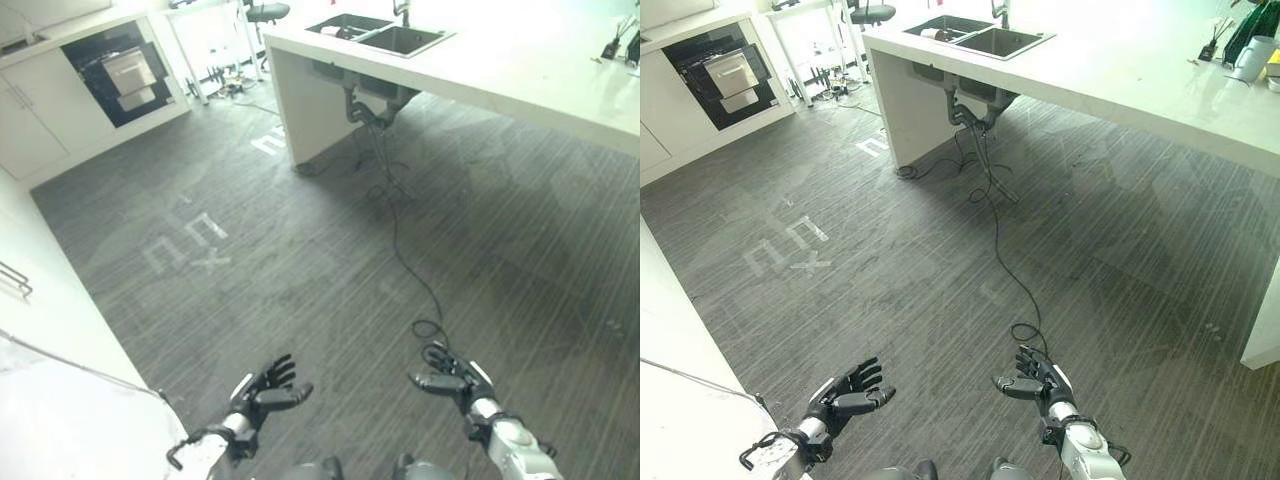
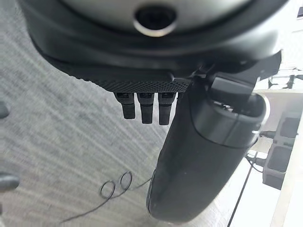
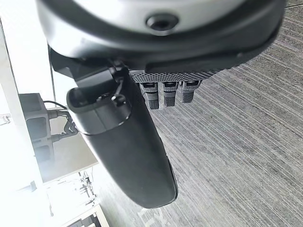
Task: Place the dishes in the dishwasher.
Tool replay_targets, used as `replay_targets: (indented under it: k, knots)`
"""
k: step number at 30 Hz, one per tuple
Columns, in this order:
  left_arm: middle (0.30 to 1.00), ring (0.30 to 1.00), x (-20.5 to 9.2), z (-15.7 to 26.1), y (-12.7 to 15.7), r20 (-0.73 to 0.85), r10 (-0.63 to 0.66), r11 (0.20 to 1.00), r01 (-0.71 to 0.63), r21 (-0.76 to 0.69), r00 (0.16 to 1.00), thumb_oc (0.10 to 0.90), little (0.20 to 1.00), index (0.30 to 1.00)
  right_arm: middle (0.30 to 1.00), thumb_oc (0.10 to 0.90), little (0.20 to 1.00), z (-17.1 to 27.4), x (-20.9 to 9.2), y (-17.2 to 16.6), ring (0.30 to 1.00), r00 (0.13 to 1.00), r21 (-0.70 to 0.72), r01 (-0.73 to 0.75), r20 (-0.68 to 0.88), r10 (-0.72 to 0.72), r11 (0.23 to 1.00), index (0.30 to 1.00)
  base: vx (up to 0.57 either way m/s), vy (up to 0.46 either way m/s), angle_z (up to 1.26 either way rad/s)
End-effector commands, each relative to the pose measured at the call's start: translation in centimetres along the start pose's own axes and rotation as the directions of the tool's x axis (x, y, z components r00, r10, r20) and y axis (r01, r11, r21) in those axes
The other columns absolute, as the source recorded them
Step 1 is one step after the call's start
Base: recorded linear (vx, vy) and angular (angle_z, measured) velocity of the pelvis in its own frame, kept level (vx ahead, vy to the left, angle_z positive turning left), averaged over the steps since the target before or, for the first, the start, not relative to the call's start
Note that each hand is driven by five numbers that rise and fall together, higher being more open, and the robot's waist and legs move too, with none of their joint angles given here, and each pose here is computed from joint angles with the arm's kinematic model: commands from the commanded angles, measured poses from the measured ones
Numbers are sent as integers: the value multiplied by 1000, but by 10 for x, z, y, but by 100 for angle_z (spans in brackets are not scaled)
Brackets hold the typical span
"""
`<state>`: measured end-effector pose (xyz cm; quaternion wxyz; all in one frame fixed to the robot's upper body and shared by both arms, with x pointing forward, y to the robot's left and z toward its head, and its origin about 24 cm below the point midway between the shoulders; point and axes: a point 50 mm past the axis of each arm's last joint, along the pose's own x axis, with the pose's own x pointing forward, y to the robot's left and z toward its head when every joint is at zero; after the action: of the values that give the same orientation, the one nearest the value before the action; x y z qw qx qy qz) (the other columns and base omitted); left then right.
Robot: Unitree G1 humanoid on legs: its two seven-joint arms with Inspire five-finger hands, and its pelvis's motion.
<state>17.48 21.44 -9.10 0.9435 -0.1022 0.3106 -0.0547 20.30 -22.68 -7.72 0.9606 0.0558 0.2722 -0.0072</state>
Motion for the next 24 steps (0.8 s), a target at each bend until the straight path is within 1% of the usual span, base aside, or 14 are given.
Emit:
replay_targets:
  k: [1, 3, 4, 9, 11, 13, 17, 24]
  knots:
    - [900, 900, 7, 26, -3, 121, -40, 999, 41, -4, 992, 800, 900, 900, 900, 800, 900, 34, 6, 13, 900, 981, 12, -57, 184, 53, 998, 900, 0, 0, 0]
    - [900, 900, 7, 26, -3, 124, -28, 999, 30, -14, 992, 800, 900, 900, 900, 800, 900, 32, 6, 13, 900, 984, 9, -57, 170, 54, 998, 900, 0, 0, 0]
    - [900, 900, 6, 25, 0, 120, 5, 1000, -1, -29, 993, 800, 900, 900, 900, 800, 900, 30, 6, 13, 900, 985, 6, -52, 165, 50, 999, 900, 0, 0, 0]
    - [900, 900, 4, 17, 3, 100, 81, 993, -71, -97, 992, 800, 900, 900, 900, 800, 900, 20, 1, 12, 900, 989, 18, -63, 136, 60, 998, 900, 9, 33, 1]
    - [900, 900, 2, 5, 3, 68, 113, 989, -105, -107, 991, 800, 900, 900, 900, 800, 900, 8, -1, 10, 900, 993, 21, -83, 86, 81, 996, 900, 15, 75, -3]
    - [900, 900, 1, -2, 2, 51, 119, 987, -113, -112, 992, 800, 900, 900, 900, 800, 900, 2, -1, 7, 900, 995, 37, -82, 61, 80, 996, 900, 31, 110, -2]
    - [900, 900, 1, -4, 3, 40, 114, 988, -109, -109, 993, 800, 900, 900, 900, 800, 900, 2, -1, 6, 900, 995, 41, -84, 60, 81, 996, 900, 26, 116, 4]
    - [900, 900, 6, 8, 6, 67, 110, 992, -106, -65, 992, 800, 900, 900, 900, 800, 900, 14, 3, 10, 900, 990, 53, -86, 114, 80, 995, 900, 75, 241, 11]
